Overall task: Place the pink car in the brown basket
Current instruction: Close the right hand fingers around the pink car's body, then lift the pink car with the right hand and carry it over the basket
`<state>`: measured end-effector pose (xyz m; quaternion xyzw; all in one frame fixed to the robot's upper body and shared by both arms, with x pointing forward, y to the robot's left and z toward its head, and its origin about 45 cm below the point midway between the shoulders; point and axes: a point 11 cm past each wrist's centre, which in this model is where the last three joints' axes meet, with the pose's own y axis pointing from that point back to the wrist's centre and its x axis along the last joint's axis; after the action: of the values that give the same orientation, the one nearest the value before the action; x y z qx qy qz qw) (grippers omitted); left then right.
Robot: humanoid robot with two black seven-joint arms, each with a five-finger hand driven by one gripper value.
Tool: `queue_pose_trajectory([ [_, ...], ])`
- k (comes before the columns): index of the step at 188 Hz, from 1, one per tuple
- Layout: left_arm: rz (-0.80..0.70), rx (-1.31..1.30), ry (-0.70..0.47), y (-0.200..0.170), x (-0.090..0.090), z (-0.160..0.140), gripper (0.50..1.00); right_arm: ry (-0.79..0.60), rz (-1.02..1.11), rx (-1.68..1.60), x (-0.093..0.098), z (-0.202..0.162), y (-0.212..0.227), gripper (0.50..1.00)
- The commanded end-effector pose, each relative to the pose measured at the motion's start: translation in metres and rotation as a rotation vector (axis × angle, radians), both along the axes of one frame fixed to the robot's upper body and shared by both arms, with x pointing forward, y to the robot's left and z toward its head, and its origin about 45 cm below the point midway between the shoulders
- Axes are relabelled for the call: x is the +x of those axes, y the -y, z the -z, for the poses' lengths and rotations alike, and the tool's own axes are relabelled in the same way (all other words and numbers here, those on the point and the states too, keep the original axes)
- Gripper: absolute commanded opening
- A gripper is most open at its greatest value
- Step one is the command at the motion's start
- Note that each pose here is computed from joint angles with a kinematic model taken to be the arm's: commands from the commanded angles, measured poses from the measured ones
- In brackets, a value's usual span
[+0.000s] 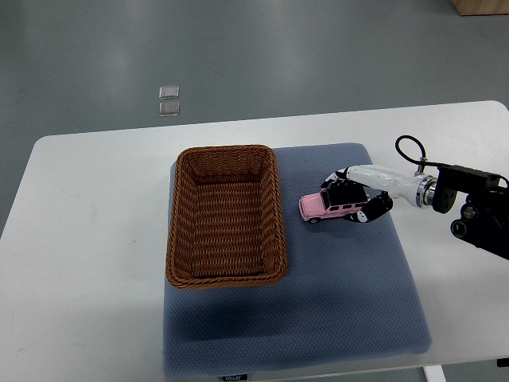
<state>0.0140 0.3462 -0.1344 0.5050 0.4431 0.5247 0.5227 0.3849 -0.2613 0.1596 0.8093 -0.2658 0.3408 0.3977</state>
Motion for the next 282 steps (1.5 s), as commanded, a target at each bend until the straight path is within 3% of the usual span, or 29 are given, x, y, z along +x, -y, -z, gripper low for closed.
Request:
queue_pose_trajectory([
  [1,0.0,0.001,0.0,0.0,0.0,0.0,1.0,0.0,0.003,-0.007,0.001,0.002,-0.002,0.582],
  [10,0.0,0.001,0.0,0.0,0.0,0.0,1.0,0.008,0.007,-0.01,0.002,0.002,-0.001,0.5],
  [40,-0.001,0.002,0.0,-0.001,0.0,0.0,1.0,0.057,0.026,0.0,0.008,-0.006,0.001,0.5],
  [93,-0.002,0.005,0.0,-0.002,0.0,0.0,1.0,0.221,0.043,0.029,0.042,-0.065,0.0,0.5],
  [139,-0.003,0.004,-0.001,-0.001,-0.001,0.0,1.0,0.301,-0.046,0.064,0.061,-0.108,-0.044,0.5],
  [163,-0.003,0.004,-0.001,-0.001,-0.001,0.0,1.0,0.297,-0.112,0.088,0.061,-0.113,-0.078,0.5],
  [216,-0.003,0.002,-0.001,-0.001,-0.001,0.0,1.0,0.242,-0.257,0.078,0.045,-0.086,-0.144,0.5],
  [250,-0.004,0.008,-0.001,-0.003,-0.001,0.0,1.0,0.2,-0.331,0.06,0.029,-0.063,-0.173,0.545],
  [274,-0.003,0.005,-0.001,-0.002,-0.001,0.0,1.0,0.187,-0.317,0.038,0.031,-0.053,-0.169,0.613],
  [282,-0.003,0.005,-0.001,-0.002,-0.001,0.0,1.0,0.185,-0.312,0.037,0.032,-0.052,-0.168,0.664],
])
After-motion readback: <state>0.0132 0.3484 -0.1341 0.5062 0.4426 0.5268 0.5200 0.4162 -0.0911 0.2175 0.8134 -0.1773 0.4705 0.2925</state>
